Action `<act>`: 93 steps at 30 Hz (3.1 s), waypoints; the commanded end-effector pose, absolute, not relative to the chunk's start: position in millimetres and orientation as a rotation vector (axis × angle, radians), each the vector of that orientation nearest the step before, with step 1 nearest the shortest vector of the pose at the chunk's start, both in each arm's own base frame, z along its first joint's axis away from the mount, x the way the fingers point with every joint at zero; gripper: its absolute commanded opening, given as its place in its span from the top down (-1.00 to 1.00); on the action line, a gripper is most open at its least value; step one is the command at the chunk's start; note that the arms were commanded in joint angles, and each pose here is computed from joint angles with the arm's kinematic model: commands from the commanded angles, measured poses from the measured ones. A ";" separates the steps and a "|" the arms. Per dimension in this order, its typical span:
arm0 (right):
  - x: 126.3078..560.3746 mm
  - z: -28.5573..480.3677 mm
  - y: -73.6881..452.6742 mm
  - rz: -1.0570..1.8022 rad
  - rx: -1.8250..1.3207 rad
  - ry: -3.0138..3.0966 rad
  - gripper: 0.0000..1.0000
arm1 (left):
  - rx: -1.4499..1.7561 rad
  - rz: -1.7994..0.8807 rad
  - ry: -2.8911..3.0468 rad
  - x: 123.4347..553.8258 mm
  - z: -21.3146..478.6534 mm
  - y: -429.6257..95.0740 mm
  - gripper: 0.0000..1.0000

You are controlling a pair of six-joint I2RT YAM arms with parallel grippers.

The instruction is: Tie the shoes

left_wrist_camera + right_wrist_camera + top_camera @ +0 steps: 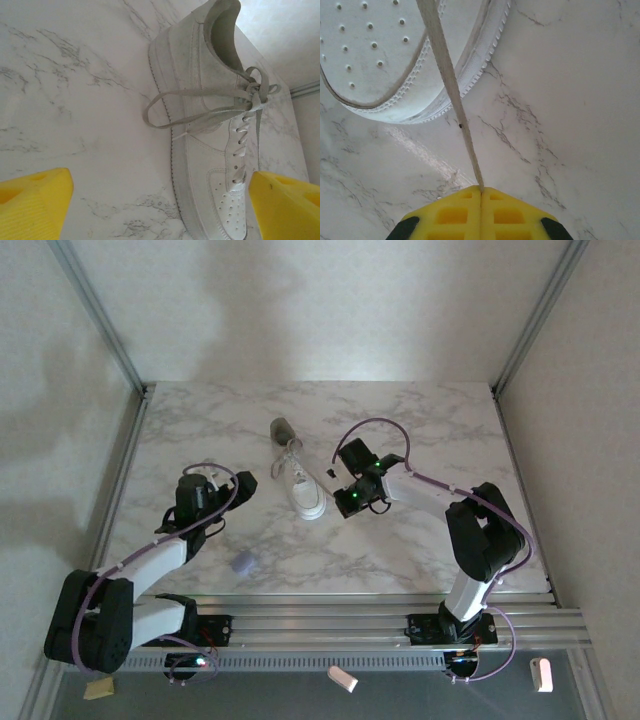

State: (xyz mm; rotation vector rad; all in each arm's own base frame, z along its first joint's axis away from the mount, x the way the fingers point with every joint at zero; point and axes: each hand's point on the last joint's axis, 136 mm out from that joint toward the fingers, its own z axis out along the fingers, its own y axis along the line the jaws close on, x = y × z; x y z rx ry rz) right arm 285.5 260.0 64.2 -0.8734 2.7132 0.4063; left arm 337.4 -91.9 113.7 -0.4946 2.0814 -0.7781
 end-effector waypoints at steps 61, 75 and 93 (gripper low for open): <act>380.9 141.4 318.1 0.753 -0.071 2.603 0.37 | -0.061 -1.018 2.121 410.1 93.1 -177.2 0.30; 378.1 146.5 315.8 0.751 -0.083 2.595 0.40 | -0.636 -1.086 1.907 416.5 119.5 -134.5 0.11; 373.4 150.0 311.4 0.744 -0.094 2.586 0.41 | -1.040 -1.284 1.834 420.6 102.7 -156.6 0.45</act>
